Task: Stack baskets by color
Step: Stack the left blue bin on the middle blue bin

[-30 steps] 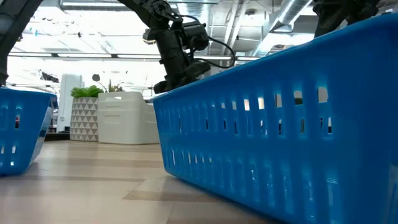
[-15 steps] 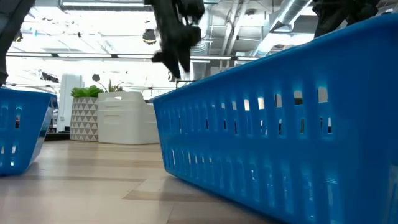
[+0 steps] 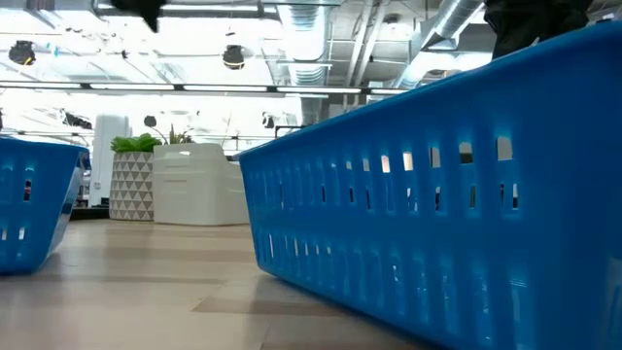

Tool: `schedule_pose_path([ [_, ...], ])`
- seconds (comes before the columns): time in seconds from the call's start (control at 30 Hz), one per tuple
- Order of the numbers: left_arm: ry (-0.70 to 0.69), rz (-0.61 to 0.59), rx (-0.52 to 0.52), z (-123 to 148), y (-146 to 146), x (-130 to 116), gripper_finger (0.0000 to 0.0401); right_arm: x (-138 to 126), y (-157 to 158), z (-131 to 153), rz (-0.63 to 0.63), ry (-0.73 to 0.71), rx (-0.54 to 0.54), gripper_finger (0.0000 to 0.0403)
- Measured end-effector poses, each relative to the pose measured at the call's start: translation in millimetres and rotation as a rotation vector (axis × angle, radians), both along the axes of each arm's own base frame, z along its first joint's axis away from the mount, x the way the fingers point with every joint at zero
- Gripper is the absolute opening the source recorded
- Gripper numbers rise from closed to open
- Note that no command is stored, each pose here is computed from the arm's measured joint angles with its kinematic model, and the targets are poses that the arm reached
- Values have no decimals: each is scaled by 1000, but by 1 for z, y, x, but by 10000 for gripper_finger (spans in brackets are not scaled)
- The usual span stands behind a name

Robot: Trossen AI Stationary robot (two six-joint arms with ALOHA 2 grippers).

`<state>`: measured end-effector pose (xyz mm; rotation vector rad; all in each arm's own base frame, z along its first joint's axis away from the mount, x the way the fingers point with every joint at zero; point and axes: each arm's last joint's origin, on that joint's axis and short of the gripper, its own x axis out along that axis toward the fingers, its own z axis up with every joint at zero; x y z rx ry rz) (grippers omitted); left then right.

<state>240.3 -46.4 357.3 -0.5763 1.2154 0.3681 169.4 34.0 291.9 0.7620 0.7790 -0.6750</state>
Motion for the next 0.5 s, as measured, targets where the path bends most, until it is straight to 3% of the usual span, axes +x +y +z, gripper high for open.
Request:
schedule_pose_path([
  [0.17, 37, 67, -57, -50, -36, -22, 213, -1, 0, 0, 12, 10, -6, 264],
  [0.37, 27, 29, -125, -103, -65, -32, 213, 0, 0, 0, 43, 15, -22, 264],
  [0.5, 72, 20, -117, -130, -73, -40, 213, 0, 0, 0, 52, 18, -12, 264],
])
